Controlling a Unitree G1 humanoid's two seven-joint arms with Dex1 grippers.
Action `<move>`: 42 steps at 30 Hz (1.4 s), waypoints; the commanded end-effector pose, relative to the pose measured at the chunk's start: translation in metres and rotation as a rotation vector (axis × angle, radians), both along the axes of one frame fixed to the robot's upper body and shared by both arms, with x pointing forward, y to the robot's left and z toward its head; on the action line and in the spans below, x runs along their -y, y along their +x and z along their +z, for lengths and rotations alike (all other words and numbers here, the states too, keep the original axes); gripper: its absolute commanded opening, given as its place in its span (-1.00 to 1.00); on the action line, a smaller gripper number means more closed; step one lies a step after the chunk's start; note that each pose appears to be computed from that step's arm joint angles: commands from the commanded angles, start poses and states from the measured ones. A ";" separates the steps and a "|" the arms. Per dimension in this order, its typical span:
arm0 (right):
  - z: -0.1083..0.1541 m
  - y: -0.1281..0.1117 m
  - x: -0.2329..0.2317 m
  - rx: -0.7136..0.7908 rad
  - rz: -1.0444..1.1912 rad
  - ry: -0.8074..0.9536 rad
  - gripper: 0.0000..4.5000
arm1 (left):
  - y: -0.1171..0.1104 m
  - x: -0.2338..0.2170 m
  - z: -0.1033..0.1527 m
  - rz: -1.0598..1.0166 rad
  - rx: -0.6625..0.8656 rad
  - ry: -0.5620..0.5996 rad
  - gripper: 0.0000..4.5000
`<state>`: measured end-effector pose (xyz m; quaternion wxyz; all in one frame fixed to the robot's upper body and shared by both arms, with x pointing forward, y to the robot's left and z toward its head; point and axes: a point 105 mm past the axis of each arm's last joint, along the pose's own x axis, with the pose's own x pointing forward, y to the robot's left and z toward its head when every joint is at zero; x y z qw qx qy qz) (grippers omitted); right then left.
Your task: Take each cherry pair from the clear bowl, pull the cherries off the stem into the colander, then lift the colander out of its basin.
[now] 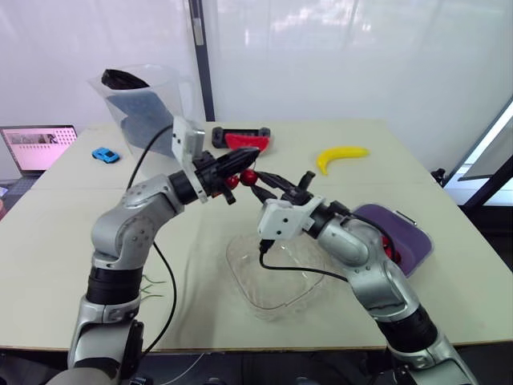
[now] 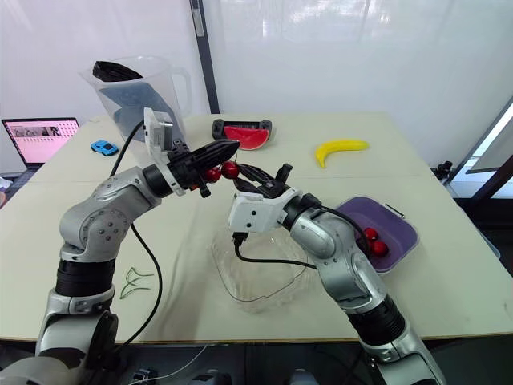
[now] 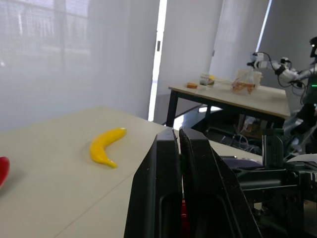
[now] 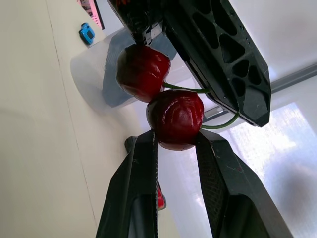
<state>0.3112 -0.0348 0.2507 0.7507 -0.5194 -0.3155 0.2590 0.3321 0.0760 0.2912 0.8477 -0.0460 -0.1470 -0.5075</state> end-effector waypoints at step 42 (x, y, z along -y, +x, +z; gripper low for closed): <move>0.014 -0.054 0.009 -1.235 0.536 0.467 0.94 | -0.056 0.000 -0.004 -0.412 -0.069 0.081 -1.00</move>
